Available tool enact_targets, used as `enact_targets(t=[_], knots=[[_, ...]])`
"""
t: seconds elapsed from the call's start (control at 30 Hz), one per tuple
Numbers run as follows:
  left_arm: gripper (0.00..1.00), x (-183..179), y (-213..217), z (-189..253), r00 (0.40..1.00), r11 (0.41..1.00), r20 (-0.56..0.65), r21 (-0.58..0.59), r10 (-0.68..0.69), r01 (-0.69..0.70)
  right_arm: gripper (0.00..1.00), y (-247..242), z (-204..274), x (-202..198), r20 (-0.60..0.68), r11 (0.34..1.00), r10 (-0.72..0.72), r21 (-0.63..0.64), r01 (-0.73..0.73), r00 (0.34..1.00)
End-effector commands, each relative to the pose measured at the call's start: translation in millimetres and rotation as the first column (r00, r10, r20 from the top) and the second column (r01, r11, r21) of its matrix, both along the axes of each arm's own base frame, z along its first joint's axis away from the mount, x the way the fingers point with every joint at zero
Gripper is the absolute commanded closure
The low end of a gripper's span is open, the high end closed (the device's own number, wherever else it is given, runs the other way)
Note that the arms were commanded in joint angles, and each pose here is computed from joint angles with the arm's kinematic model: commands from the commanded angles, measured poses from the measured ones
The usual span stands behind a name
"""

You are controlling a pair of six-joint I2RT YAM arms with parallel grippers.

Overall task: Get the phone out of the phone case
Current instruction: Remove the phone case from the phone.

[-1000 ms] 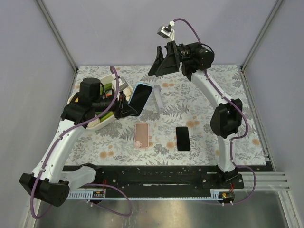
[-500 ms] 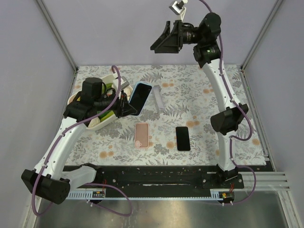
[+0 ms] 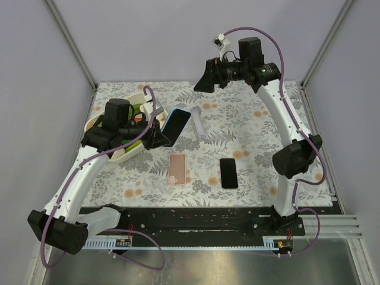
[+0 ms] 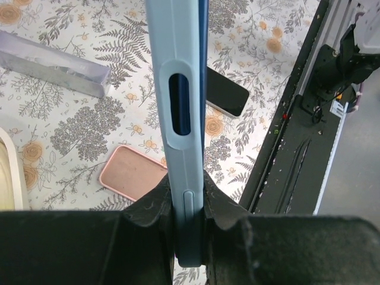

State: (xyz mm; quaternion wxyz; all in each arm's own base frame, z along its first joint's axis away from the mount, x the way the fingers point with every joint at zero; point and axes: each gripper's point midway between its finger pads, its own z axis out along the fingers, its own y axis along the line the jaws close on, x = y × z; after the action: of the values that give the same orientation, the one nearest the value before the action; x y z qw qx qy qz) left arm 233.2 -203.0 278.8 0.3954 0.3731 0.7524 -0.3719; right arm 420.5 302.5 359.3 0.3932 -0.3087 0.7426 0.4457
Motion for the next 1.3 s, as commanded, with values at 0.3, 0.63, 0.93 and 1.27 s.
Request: enact_targets(t=[0.3,0.63,0.93,1.27], knots=[[1.0,-3.2,-2.2,-3.9,0.96,0.982,0.209,0.068,-0.185,0.174,0.01,-0.1,19.7,-116.7,0.204,0.979,0.205,-0.05,-0.199,0.957],[1.0,4.8,-1.5,-12.7,0.948,0.981,0.255,0.097,-0.189,0.169,0.0,-25.0,-13.1,-123.1,0.415,0.946,0.126,-0.325,0.017,0.901],[1.0,1.9,-3.9,-6.5,0.943,0.981,0.271,0.073,-0.192,0.179,0.0,-26.0,-21.6,-131.0,0.324,0.952,0.081,-0.304,0.023,0.943],[1.0,-27.9,-8.2,-11.1,0.908,0.943,0.256,0.064,-0.332,0.327,0.01,-10.7,-35.3,-173.5,0.35,0.926,0.333,-0.296,-0.234,0.876]])
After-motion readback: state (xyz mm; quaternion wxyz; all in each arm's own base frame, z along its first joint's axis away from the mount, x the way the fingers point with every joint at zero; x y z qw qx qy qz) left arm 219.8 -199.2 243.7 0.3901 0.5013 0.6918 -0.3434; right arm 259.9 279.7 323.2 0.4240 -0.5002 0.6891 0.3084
